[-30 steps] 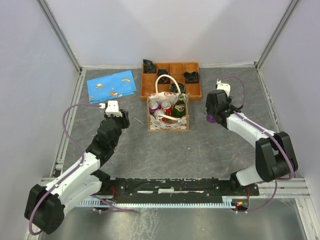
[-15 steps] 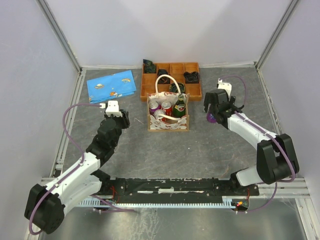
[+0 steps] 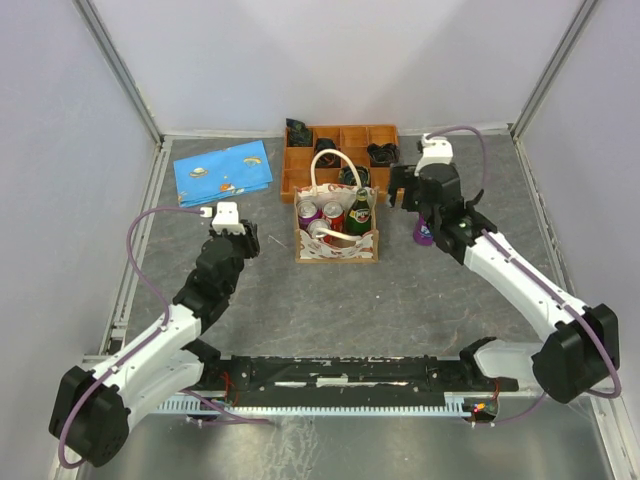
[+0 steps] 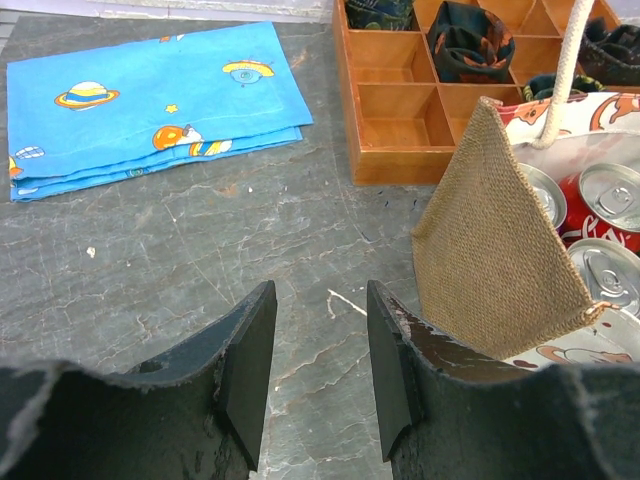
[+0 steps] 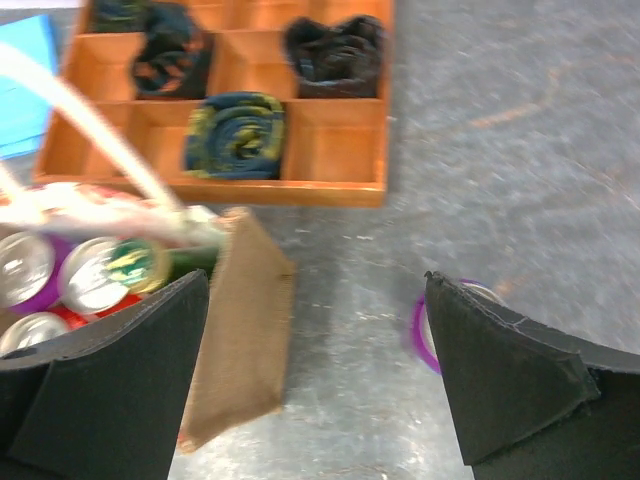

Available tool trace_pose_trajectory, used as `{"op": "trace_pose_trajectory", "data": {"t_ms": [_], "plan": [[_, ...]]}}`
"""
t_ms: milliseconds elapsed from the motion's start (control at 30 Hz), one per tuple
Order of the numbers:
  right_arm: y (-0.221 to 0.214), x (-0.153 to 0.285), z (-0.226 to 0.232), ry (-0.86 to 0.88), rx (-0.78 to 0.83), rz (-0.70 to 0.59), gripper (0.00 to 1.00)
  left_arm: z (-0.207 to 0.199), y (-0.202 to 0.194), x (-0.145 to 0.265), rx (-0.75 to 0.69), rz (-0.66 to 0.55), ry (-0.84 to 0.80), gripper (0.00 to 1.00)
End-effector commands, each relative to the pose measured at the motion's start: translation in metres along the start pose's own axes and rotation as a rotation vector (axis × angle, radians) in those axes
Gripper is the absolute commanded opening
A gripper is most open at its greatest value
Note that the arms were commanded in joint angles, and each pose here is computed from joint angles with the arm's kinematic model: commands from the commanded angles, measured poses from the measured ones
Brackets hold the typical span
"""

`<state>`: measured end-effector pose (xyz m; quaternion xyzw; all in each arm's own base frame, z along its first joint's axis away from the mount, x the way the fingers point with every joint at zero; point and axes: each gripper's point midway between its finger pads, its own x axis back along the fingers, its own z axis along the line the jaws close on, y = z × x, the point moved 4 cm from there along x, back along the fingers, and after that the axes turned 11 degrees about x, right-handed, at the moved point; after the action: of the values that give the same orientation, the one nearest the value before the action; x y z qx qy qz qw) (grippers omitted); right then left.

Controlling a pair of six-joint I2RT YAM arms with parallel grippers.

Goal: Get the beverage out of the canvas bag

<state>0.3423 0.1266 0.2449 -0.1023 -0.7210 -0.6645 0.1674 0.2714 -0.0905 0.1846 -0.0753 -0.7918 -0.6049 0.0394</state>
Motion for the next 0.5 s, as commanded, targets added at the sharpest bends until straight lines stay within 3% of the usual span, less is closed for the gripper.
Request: {"op": "trace_pose_trajectory", "data": {"t_ms": [0,467], "plan": [[0.03,0.009,0.041,0.158,0.068,-0.108,0.96,-0.002,0.005,-0.002,0.038,-0.032,-0.002,0.49],[0.029,-0.028,0.092,0.303,0.157,-0.106,0.9,-0.001,0.004,0.001,0.035,-0.035,-0.002,0.49]]}}
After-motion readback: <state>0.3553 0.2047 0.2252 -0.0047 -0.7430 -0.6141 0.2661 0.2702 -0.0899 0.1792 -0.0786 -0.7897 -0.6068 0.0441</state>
